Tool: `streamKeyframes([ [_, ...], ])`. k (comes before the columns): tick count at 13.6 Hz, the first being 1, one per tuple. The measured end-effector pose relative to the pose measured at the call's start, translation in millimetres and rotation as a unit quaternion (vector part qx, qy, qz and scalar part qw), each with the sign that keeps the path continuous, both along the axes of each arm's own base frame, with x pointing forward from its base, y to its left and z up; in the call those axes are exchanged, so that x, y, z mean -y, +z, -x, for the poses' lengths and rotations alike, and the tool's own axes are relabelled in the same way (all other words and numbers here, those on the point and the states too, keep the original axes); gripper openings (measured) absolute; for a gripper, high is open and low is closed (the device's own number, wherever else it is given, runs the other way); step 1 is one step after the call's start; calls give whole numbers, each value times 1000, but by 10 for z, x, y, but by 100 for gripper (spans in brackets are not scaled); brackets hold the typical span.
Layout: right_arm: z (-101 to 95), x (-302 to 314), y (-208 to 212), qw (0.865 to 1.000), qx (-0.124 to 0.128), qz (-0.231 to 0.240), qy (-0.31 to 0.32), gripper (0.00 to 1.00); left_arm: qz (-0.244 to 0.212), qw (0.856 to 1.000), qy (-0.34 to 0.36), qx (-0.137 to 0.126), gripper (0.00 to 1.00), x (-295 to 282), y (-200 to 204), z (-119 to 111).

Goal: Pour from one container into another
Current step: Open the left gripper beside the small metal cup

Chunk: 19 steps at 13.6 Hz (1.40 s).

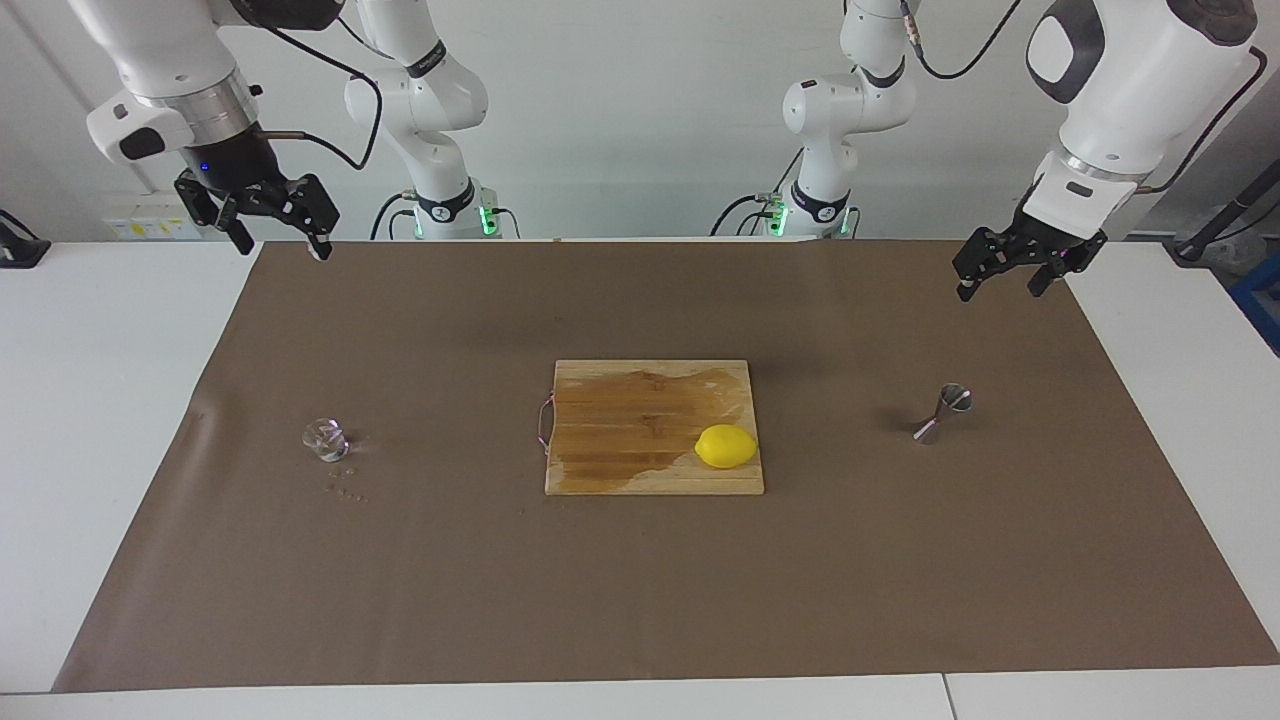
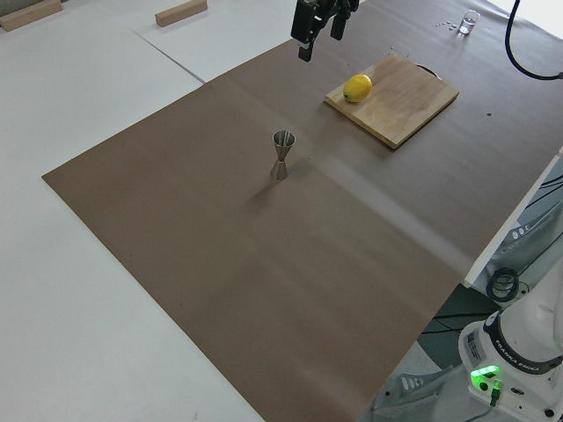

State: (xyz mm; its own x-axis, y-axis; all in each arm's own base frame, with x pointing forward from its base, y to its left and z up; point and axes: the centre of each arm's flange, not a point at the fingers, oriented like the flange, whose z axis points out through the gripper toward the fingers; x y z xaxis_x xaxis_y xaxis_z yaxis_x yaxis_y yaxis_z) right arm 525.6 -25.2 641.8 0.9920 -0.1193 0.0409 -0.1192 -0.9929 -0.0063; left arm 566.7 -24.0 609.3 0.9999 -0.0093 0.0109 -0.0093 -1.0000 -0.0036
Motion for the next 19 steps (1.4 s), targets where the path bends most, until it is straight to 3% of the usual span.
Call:
streamKeyframes([
  [10, 8, -10, -8, 1000, -3, 0, 1, 100, 5, 1000, -1, -11, 100, 27, -10, 35],
  [13, 18, -10, -13, 1000, -5, 0, 1, 100, 54, 998, 21, -31, 100, 46, -21, 82],
  [15, 25, -10, -13, 1000, -5, 0, 1, 100, 87, 992, 72, -53, 100, -42, -38, 117],
  [19, 37, -10, -12, 1000, -5, -1, 1, 100, 186, 957, 197, -106, 100, -592, -67, 202],
])
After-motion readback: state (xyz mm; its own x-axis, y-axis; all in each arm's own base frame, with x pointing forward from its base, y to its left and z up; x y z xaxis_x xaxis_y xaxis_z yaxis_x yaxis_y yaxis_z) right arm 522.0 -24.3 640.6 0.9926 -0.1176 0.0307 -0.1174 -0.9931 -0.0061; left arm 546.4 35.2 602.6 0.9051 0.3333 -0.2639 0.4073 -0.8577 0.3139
